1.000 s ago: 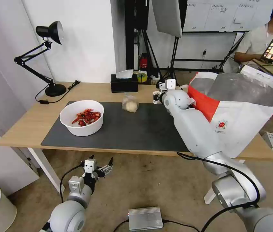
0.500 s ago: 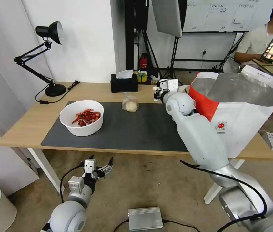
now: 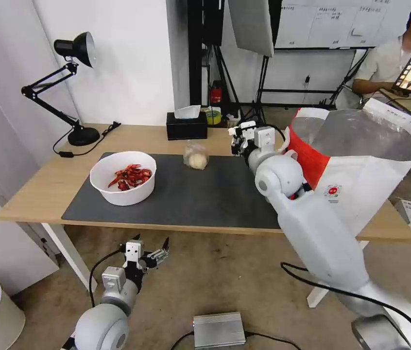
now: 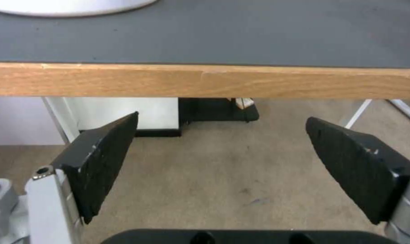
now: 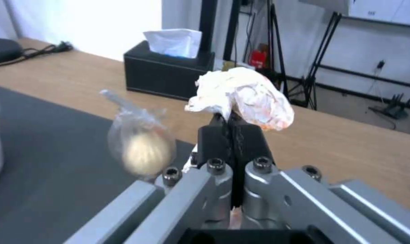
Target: Pick up the trash from the table and place it into the takeout bag.
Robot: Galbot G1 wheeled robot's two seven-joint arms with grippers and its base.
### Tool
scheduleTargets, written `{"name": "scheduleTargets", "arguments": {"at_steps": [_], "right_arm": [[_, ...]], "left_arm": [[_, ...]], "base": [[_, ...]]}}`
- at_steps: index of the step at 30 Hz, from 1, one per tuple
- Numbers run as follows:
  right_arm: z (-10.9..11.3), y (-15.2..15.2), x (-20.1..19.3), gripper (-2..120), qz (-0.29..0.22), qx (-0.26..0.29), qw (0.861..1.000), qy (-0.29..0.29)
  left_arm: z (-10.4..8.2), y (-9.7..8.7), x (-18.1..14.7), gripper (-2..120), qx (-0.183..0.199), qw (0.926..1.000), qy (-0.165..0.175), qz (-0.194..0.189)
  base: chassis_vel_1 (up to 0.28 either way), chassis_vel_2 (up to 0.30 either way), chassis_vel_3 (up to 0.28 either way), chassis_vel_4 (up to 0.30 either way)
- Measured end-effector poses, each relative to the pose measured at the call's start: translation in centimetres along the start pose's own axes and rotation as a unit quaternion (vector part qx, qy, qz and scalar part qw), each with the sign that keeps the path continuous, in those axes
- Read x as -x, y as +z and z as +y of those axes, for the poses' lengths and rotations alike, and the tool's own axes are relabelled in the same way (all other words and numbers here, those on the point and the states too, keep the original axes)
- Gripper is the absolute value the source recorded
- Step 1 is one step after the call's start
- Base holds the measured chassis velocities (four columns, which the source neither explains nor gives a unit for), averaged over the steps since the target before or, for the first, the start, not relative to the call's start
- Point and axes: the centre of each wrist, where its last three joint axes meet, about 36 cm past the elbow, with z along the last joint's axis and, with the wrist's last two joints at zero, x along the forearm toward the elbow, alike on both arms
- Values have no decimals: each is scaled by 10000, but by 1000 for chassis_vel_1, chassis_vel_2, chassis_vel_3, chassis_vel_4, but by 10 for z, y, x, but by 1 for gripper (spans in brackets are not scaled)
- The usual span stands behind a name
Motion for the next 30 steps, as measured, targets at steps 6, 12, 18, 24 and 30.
{"name": "scheduleTargets", "arguments": {"at_steps": [6, 12, 18, 24, 30], "right_arm": [[2, 9, -41, 0, -234, -141, 9996, -7], [0, 14, -68, 0, -399, -210, 9990, -31], [-3, 15, -101, 0, -898, -284, 9956, -1], [-12, 12, -115, 0, -1541, -549, 9861, 305], [-29, 12, -122, 0, -2289, -875, 9670, 695]], "left_arm": [[-1, 2, -2, 100, -6, 10000, -13, 17], [-2, 1, -3, 100, -12, 10000, -9, 7], [-2, 2, -5, 100, 5, 10000, -16, 27], [-6, 3, -6, 100, -7, 10000, -7, 24], [-11, 6, -5, 100, -25, 10000, 8, 38]], "base": [[0, 0, 0, 0], [0, 0, 0, 0], [0, 0, 0, 0], [0, 0, 0, 0], [0, 0, 0, 0]]}}
